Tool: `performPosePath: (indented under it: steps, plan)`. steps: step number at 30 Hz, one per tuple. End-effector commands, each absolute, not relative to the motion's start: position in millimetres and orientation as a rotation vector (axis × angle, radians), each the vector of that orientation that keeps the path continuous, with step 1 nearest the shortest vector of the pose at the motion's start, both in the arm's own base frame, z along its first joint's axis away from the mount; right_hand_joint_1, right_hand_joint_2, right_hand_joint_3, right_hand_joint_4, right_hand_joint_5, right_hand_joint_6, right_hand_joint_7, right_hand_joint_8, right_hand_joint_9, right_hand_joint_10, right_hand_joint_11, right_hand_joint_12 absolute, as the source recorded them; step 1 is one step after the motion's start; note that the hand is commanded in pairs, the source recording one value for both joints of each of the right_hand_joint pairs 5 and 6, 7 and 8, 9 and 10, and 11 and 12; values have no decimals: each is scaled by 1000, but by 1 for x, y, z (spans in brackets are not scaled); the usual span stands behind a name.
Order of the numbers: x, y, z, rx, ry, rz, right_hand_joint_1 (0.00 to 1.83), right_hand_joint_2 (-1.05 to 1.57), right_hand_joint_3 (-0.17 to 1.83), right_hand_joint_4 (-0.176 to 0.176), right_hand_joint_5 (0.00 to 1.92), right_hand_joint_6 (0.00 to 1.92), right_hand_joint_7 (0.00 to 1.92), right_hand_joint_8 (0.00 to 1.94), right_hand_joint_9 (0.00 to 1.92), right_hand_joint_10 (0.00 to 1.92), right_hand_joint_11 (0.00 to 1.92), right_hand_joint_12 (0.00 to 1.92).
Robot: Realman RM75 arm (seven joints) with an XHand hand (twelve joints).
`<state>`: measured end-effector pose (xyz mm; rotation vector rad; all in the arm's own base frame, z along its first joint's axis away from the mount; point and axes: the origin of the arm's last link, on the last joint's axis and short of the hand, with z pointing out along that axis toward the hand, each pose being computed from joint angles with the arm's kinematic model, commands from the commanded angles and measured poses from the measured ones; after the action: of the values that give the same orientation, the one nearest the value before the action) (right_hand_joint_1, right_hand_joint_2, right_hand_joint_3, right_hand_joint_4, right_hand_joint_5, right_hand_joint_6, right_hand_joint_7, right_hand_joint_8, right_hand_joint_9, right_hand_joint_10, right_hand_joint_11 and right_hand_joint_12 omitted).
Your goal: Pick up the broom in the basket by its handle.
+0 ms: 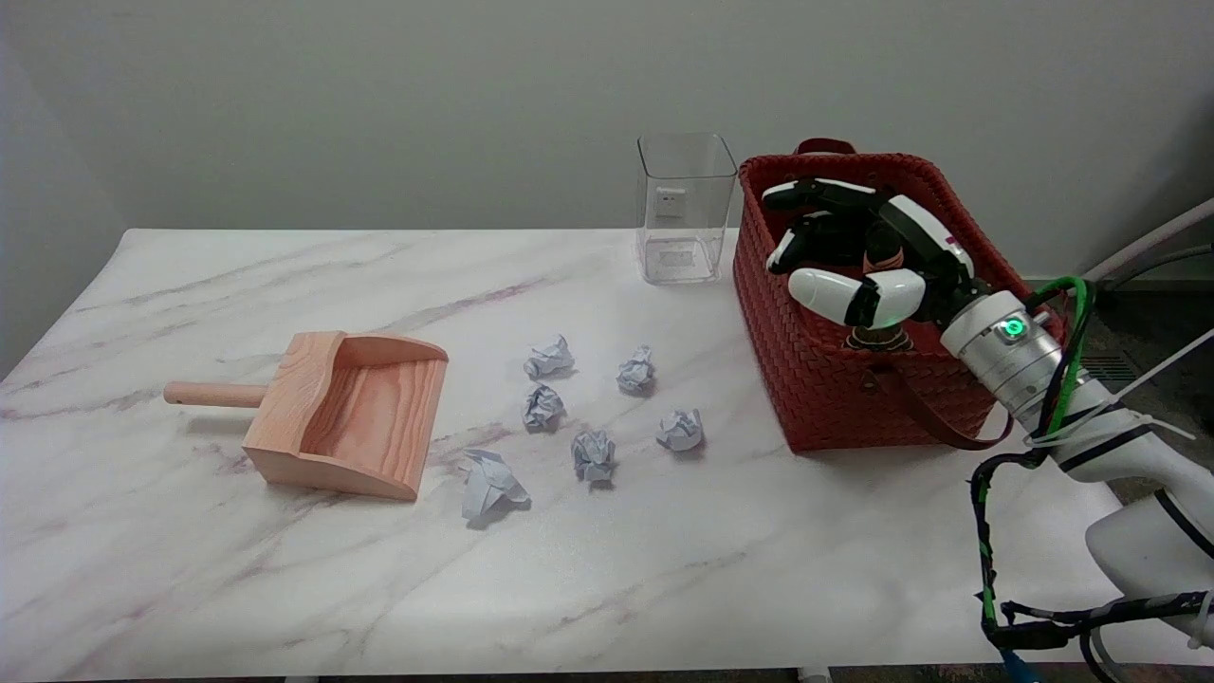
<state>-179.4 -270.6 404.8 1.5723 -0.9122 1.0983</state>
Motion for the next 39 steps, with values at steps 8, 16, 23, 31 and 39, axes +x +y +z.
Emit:
performPosePath:
  steps: [8, 16, 23, 31, 39]
  plan:
    - [-188, -256, 409, 1538, -938, 1131, 1084, 173, 1054, 0, 560, 560, 967, 967, 858, 858, 835, 835]
    - [-181, -251, 417, 1541, -901, 1131, 1084, 160, 1042, 0, 532, 532, 933, 933, 776, 776, 825, 825]
    - [-185, -246, 416, 1530, -911, 1125, 1084, 153, 1037, 0, 515, 515, 905, 905, 740, 740, 793, 793]
    - [-190, -239, 417, 1502, -920, 1128, 1084, 155, 1023, 0, 486, 486, 884, 884, 727, 727, 789, 789]
    - [-190, -237, 420, 1492, -918, 1139, 1084, 212, 962, 0, 418, 418, 919, 919, 770, 770, 914, 914]
